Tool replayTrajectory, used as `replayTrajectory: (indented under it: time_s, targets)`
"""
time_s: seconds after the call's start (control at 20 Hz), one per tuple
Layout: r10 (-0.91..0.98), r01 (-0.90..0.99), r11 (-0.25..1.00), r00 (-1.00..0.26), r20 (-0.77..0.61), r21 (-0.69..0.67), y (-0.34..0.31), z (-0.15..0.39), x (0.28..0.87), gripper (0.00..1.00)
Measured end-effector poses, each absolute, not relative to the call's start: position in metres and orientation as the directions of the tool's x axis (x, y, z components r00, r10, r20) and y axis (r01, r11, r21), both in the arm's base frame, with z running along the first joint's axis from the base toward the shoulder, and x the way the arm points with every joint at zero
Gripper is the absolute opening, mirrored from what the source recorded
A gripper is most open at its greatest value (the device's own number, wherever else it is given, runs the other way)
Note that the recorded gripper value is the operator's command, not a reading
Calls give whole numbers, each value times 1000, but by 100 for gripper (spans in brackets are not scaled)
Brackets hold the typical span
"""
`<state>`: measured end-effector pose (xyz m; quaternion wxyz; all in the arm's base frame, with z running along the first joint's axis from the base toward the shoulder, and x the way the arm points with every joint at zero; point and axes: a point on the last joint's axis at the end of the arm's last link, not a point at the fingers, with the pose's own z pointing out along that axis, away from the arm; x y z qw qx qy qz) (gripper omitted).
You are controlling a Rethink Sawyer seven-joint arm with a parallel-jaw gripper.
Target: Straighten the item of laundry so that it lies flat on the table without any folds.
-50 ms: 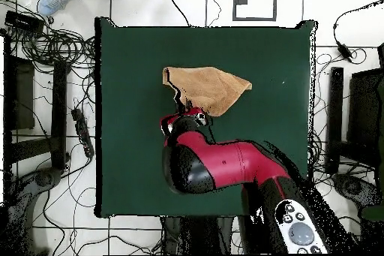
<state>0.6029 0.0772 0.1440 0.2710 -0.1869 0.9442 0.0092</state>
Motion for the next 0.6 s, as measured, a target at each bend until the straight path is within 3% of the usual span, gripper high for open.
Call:
replayTrajectory:
  time_s: [0.6]
  targets:
    - [-253,-252,965,-844,-472,-67,95,107,545,0]
